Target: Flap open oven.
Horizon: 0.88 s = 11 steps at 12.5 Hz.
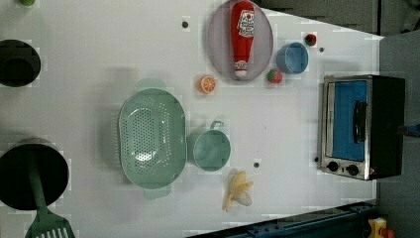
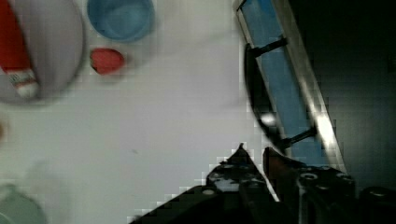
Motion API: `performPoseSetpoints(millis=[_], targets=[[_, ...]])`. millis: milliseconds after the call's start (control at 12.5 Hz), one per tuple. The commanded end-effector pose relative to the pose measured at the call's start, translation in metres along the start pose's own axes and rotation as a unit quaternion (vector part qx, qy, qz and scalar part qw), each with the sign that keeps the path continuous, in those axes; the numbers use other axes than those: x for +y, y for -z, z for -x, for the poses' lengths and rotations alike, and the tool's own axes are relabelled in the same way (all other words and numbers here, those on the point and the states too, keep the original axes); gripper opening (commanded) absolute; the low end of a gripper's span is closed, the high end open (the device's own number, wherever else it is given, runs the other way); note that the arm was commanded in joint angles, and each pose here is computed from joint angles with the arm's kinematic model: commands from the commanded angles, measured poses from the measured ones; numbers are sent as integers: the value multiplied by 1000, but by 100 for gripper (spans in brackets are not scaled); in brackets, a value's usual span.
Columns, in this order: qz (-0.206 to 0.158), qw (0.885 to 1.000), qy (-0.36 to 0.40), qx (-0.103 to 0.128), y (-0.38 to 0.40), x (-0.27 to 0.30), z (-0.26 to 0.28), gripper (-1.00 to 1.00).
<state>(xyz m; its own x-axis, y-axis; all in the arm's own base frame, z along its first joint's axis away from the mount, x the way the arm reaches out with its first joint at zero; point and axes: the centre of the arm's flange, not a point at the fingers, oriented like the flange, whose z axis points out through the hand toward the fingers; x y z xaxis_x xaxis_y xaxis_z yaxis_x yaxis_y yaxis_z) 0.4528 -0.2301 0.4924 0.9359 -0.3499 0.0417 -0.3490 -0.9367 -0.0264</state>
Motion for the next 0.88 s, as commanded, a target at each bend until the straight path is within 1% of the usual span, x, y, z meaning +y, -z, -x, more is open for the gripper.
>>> performPoseSetpoints(millis=[80, 400, 880], targets=[[7, 988, 153, 1, -38, 16, -9, -65], [29, 990, 137, 2, -94, 37, -19, -65], [55, 989, 139, 11, -157, 40, -23, -65]])
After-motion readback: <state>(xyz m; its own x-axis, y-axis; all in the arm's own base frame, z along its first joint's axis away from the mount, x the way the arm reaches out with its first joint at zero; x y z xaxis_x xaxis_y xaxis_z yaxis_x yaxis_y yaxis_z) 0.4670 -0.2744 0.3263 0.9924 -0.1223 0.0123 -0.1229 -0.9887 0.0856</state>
